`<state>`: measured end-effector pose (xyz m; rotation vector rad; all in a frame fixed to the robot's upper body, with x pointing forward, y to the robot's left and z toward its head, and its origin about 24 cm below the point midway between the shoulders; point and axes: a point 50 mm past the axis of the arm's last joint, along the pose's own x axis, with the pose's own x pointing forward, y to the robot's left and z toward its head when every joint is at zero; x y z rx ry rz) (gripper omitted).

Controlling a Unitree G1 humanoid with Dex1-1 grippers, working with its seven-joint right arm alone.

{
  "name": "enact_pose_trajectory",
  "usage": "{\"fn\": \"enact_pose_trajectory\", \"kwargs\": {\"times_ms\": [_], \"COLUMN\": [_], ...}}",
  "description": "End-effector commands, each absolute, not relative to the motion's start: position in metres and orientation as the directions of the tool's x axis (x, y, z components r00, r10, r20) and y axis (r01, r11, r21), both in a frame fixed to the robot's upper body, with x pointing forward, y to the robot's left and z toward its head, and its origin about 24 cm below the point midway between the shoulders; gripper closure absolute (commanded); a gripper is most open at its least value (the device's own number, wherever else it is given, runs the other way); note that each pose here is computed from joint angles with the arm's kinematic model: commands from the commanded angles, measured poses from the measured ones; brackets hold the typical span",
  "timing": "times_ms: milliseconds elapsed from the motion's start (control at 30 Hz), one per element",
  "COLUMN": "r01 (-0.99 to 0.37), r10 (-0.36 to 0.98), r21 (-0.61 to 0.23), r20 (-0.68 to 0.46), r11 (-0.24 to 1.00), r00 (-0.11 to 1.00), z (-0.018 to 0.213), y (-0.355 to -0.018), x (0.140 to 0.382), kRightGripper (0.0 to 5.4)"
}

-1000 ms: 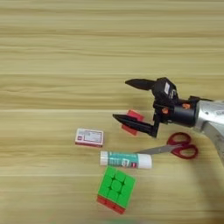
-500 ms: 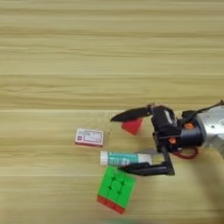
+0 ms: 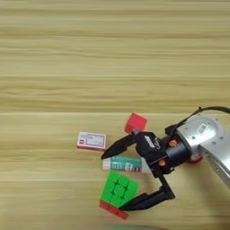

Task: Move the objects on the table

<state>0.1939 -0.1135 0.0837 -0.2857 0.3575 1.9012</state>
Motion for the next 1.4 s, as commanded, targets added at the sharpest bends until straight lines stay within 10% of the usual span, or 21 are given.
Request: {"fn": "enact_pose_trajectory", "kwargs": {"times_ms": [33,600,1400], "r01": [-0.936,-0.913,-0.922], "r10": [0.850,0.797,0.834], "r21": [0.004,-0.020,-0.090], "r20": [-0.417,-0.496,-0.467], "r11": [-0.352,-0.408,-0.377], "r00": [-0.321,-0.345,-0.295], "z": [0.097,0.085,0.091], "y": [-0.111,-0.111,-0.108], "x": [0.203,0.199,0.203], "kRightGripper": [0.03,0.03,1.34]}}
